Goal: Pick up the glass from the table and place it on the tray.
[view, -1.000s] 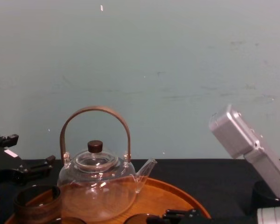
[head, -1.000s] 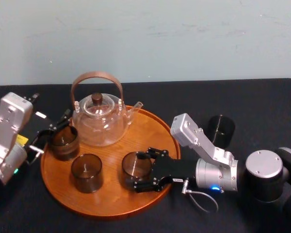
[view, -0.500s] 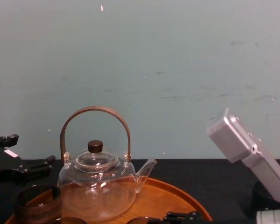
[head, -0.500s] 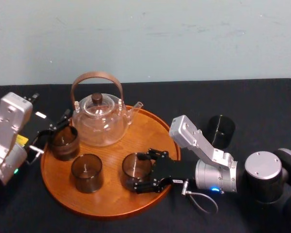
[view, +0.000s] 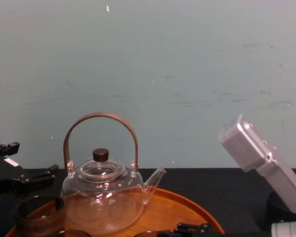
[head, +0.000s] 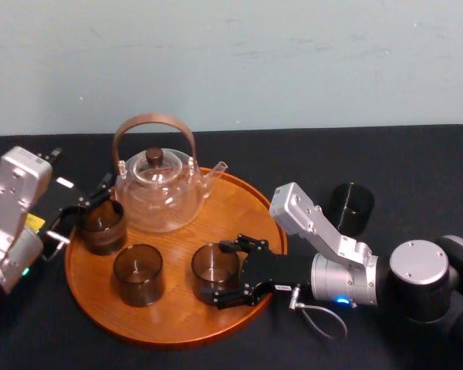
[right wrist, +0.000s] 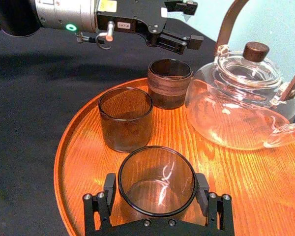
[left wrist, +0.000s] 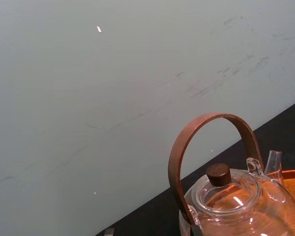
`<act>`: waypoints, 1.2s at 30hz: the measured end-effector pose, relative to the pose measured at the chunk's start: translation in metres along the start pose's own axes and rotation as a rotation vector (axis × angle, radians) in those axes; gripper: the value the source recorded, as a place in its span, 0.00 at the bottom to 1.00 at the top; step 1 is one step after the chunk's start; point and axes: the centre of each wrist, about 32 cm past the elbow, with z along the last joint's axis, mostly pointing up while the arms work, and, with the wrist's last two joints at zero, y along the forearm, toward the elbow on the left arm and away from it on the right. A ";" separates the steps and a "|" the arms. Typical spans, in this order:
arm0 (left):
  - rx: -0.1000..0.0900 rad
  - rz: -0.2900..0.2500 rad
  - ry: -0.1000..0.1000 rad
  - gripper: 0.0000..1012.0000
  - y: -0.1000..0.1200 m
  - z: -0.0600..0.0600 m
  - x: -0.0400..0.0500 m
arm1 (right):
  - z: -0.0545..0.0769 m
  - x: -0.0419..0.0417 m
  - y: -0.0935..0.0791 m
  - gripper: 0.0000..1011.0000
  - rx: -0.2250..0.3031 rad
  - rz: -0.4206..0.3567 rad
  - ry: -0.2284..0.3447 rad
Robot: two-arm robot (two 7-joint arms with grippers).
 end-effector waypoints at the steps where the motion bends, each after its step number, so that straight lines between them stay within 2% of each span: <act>1: 0.000 0.000 0.000 0.99 0.000 0.000 0.0000 | 0.000 0.0000 0.000 0.99 0.000 0.000 0.000; 16: 0.000 0.000 0.000 0.99 0.000 0.000 0.0000 | 0.000 0.0003 0.000 0.99 0.002 0.001 0.001; 21: 0.000 0.000 0.000 0.99 0.000 0.000 0.0000 | 0.000 0.0007 -0.011 0.99 0.010 0.007 0.004; 36: 0.000 0.000 0.000 0.99 0.000 0.000 0.0000 | -0.005 -0.0064 -0.065 0.99 0.007 -0.001 0.015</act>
